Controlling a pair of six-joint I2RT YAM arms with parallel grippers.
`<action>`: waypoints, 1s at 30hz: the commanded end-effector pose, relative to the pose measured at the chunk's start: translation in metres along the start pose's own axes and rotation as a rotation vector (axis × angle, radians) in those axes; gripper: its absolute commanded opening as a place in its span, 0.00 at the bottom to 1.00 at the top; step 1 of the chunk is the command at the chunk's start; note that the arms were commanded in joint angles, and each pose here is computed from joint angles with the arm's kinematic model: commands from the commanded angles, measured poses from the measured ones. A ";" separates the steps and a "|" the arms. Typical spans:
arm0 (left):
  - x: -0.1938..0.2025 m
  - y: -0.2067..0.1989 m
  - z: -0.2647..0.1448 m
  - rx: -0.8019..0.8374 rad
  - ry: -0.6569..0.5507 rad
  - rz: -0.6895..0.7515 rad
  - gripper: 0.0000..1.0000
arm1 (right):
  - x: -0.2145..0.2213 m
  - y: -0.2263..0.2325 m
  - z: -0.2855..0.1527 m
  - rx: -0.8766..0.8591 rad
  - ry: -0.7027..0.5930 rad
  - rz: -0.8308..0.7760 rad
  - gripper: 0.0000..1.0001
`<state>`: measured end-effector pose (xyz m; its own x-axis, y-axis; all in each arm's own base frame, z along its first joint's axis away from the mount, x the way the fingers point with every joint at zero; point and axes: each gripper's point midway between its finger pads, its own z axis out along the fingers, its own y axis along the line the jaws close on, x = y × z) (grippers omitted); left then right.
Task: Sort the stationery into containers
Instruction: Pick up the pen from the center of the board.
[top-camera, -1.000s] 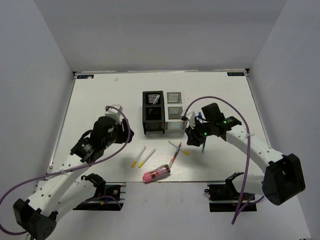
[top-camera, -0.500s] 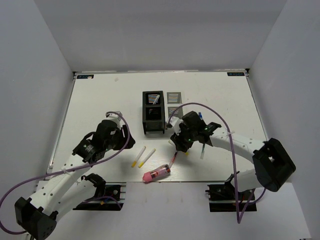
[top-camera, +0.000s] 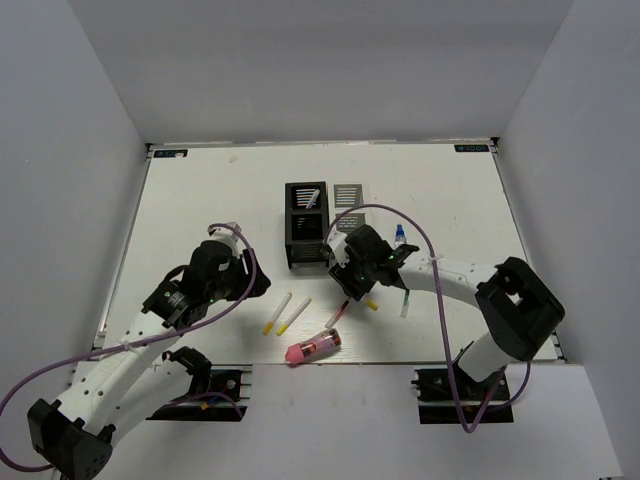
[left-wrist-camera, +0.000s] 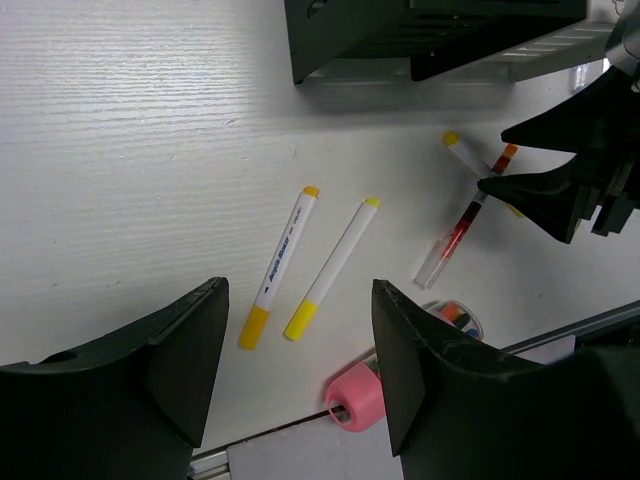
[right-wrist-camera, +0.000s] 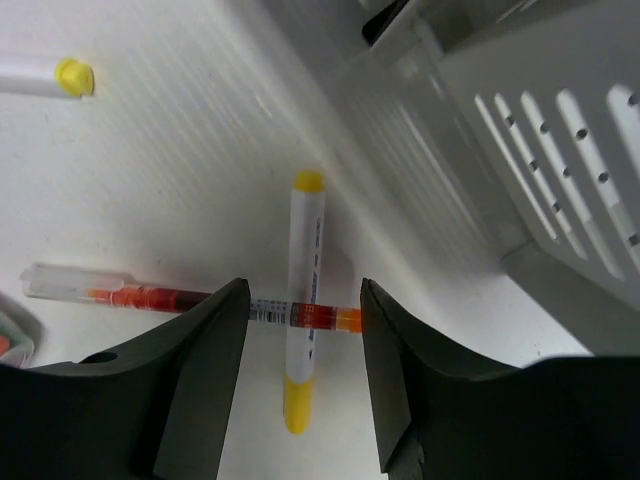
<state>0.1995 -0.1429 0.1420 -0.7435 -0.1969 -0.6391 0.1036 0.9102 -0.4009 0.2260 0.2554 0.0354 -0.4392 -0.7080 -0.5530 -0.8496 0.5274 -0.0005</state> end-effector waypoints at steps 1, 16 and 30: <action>-0.002 -0.002 -0.002 0.008 -0.014 -0.010 0.69 | -0.028 -0.007 0.004 0.046 -0.057 0.007 0.55; -0.005 -0.002 -0.005 0.011 -0.034 -0.011 0.69 | 0.010 0.012 0.027 0.007 0.054 0.004 0.36; -0.002 -0.004 -0.004 0.022 -0.016 -0.010 0.69 | -0.004 0.041 -0.001 -0.132 -0.031 -0.100 0.00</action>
<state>0.1993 -0.1423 0.1468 -0.7316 -0.2108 -0.6483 0.1037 0.9055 -0.4115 0.2064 0.2718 0.0214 -0.4059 -0.7329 -0.5460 -0.8809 0.4729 0.0201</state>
